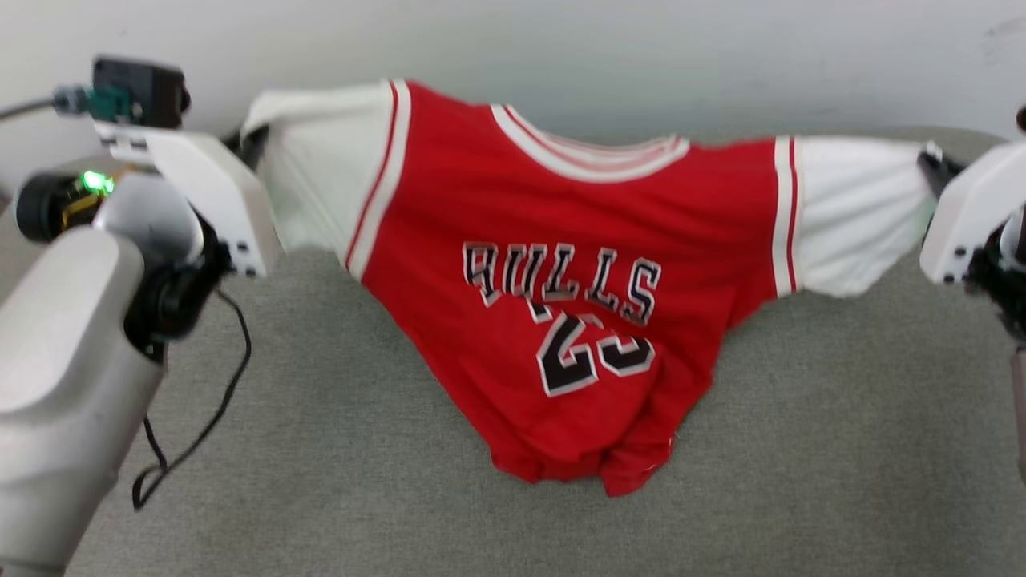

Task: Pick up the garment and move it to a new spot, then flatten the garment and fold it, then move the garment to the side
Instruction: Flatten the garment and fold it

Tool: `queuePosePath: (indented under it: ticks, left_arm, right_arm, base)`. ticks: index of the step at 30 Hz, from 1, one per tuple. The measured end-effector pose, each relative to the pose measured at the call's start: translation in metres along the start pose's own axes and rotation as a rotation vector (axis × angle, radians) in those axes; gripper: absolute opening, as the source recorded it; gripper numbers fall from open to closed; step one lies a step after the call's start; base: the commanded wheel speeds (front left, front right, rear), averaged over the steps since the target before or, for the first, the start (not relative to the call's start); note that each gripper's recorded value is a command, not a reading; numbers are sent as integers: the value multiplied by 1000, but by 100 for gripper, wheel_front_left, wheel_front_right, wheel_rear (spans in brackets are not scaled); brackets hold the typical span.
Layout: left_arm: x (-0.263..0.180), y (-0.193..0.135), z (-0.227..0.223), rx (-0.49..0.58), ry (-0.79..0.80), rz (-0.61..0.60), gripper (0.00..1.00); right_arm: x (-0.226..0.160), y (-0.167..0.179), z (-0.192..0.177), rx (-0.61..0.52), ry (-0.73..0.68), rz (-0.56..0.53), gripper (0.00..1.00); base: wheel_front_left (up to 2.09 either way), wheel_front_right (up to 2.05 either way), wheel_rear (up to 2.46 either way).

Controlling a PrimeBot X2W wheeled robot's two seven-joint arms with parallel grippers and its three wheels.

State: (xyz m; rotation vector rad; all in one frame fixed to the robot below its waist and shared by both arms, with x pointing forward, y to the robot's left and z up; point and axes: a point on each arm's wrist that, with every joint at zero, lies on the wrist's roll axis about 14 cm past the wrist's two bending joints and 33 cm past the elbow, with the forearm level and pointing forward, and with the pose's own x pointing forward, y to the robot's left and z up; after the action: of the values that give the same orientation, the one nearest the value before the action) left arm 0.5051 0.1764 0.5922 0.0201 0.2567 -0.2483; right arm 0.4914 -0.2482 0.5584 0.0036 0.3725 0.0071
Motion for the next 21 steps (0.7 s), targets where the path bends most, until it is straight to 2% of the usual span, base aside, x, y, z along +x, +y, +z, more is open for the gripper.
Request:
queuePosePath:
  ticks: [5,6,7,11,21]
  left_arm:
    - [30,9,38,9,-99,42,0]
    - [43,16,57,2,-149,62,0]
    - [43,16,57,2,-149,62,0]
    - [68,30,100,12,-272,99,0]
    - [122,48,164,23,-516,128,0]
  right_arm:
    - [23,6,41,-43,-96,5,0]
    - [33,9,63,-51,-152,9,0]
    - [33,9,63,-51,-152,9,0]
    - [56,14,109,-96,-267,8,0]
    - [99,16,195,-171,-521,-26,0]
  base:
    - [0,0,0]
    - [0,0,0]
    - [0,0,0]
    - [0,0,0]
    - [0,0,0]
